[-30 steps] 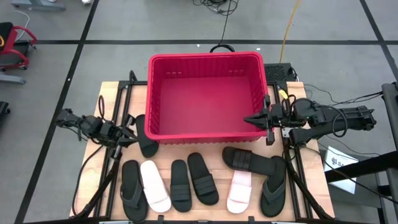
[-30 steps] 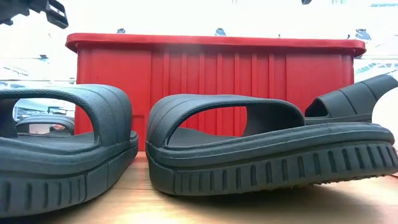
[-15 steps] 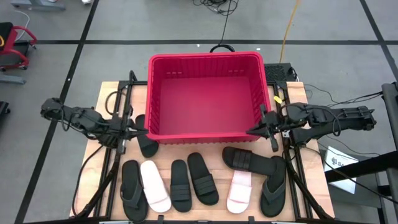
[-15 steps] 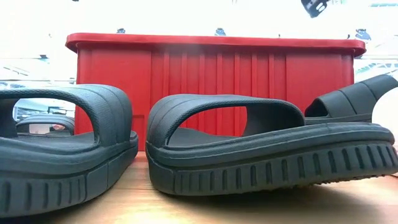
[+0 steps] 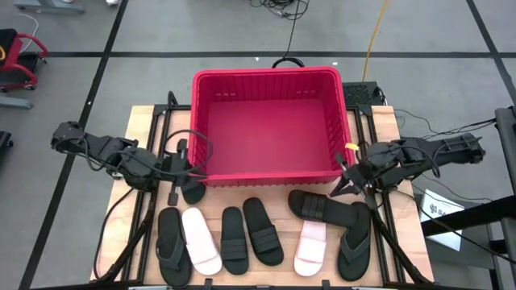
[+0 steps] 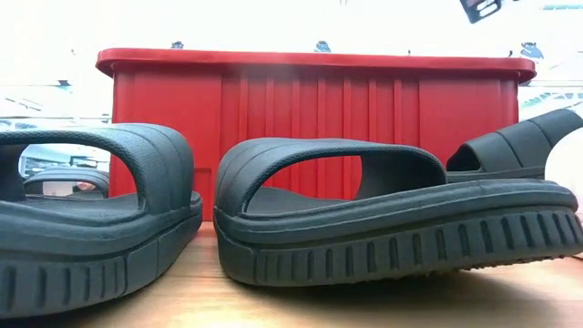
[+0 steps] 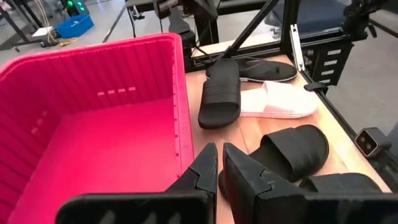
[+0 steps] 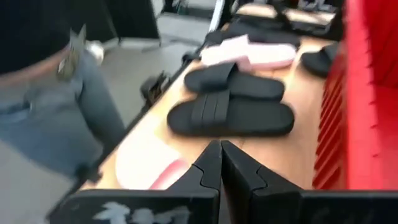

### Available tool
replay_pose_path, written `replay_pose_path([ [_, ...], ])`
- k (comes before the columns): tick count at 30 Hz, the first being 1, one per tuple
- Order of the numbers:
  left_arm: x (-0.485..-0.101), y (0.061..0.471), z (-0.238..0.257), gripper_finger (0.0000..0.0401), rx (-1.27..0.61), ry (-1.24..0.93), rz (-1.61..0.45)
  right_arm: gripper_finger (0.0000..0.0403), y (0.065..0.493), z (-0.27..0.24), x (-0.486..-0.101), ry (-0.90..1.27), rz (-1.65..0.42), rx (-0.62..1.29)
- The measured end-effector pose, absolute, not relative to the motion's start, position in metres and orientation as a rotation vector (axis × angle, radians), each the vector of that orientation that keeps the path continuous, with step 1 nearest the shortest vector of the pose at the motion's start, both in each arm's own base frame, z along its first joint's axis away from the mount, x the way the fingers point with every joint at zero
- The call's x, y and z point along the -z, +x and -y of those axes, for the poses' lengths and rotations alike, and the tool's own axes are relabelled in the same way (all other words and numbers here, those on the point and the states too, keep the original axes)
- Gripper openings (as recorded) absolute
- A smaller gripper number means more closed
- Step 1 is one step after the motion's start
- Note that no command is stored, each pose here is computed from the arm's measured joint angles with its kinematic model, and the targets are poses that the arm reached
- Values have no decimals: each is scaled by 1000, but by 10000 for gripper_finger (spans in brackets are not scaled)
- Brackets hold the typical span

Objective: Pick and place slides into bin
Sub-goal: Put the black slide into the red bin

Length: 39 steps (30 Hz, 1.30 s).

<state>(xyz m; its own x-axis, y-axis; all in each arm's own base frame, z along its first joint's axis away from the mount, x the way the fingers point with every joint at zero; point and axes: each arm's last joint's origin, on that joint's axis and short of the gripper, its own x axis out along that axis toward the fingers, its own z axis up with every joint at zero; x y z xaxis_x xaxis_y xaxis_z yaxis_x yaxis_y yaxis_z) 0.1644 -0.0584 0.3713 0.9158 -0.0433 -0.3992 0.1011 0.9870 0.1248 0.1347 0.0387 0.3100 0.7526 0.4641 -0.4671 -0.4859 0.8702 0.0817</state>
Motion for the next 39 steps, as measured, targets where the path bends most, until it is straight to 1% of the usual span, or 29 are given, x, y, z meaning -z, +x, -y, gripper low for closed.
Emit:
replay_pose_path([
  [5,-375,168,60,26,75,144,-404,0,130,-45,-300,-132,-591,-593],
  [8,-375,168,60,26,75,142,-403,0,128,-48,-297,-115,-635,-610],
  [12,-375,168,60,26,74,140,-403,0,126,-51,-297,-41,-667,-604],
  [14,-375,168,60,26,74,140,-403,0,126,-53,-297,-44,-670,-614],
  [20,-375,168,60,26,74,140,-403,0,129,-59,-293,-134,-673,-662],
  [23,-375,168,60,26,74,140,-402,0,134,-64,-283,-140,-723,-665],
  [29,-375,168,60,26,74,140,-401,0,138,-72,-264,-242,-781,-728],
  [35,-375,168,60,26,74,140,-401,0,141,-76,-259,-320,-802,-666],
  [39,-375,168,60,26,74,140,-401,0,142,-79,-258,-361,-796,-672],
])
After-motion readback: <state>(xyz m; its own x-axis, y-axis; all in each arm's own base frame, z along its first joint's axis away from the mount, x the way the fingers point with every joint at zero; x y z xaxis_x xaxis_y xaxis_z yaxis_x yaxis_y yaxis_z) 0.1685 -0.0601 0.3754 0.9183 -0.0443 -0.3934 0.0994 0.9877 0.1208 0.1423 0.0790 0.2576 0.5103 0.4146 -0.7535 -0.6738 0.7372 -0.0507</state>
